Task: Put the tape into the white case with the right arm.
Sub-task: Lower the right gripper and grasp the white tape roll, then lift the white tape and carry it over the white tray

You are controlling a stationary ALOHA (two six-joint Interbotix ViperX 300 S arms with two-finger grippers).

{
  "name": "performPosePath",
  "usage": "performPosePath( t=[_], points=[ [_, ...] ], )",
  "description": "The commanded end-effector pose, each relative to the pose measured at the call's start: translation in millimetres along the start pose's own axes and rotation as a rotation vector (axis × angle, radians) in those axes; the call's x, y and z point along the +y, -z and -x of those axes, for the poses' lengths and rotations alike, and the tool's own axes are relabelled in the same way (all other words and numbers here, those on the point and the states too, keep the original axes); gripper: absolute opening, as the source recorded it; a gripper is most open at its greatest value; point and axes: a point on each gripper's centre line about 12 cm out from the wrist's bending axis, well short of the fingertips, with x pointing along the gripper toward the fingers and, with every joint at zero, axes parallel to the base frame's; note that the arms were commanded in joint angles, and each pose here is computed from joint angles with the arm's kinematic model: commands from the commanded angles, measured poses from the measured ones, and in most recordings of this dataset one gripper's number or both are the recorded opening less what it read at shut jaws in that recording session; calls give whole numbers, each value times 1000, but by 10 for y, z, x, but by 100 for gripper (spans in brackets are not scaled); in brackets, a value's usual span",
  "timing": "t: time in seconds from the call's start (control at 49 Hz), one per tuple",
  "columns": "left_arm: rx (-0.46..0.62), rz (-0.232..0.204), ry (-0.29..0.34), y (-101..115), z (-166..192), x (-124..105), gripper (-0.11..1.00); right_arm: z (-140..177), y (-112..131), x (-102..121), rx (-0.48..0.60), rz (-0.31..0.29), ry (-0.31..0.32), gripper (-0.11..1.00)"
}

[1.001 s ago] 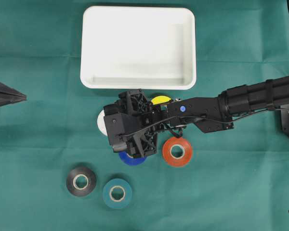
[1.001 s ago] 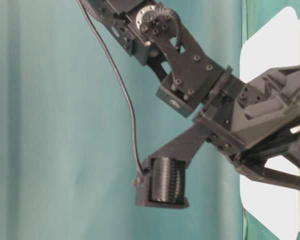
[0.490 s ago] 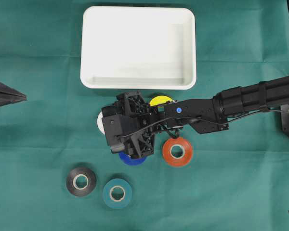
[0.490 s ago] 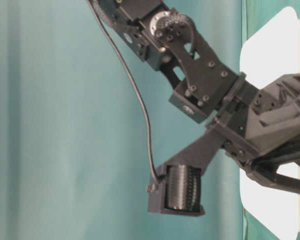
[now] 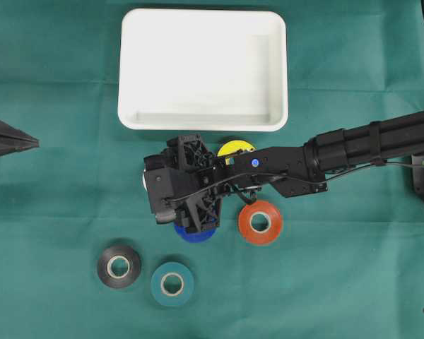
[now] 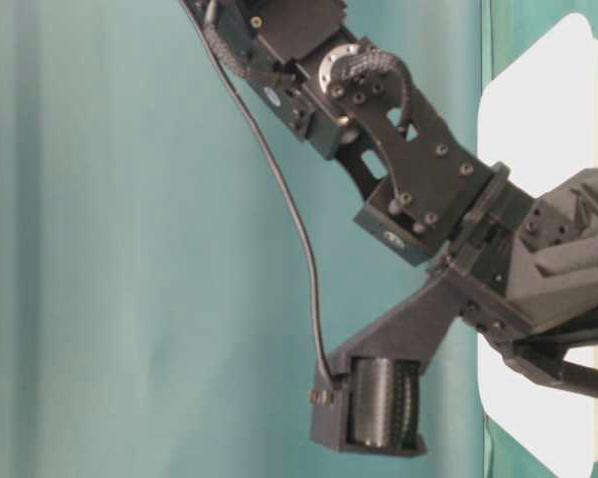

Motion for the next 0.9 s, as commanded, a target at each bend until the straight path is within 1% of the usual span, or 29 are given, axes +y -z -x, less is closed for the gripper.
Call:
performPosePath(
  t=[0.0,0.184,0.266,0.368,0.49,0.654,0.878],
  points=[
    [-11,1,2,-45,-4,-3,0,78,-137,11,-25,-14,0,54],
    [-9,2,0,-43,-4,-1,0,51,-160,18,-22,-50,-1,53],
    [-9,1,2,-43,-4,-3,0,22,-173,17,-14,-64,1,49],
    [-11,1,2,-45,-4,-3,0,-15,-160,6,16,-76,6,39],
    [-9,1,2,-43,-4,-3,0,-45,-130,10,51,-76,10,23],
    [-9,1,2,-43,-4,-3,0,-18,-178,2,37,-78,11,3],
    [-8,2,0,-36,-5,0,0,52,-236,15,22,-76,8,3]
  ],
)
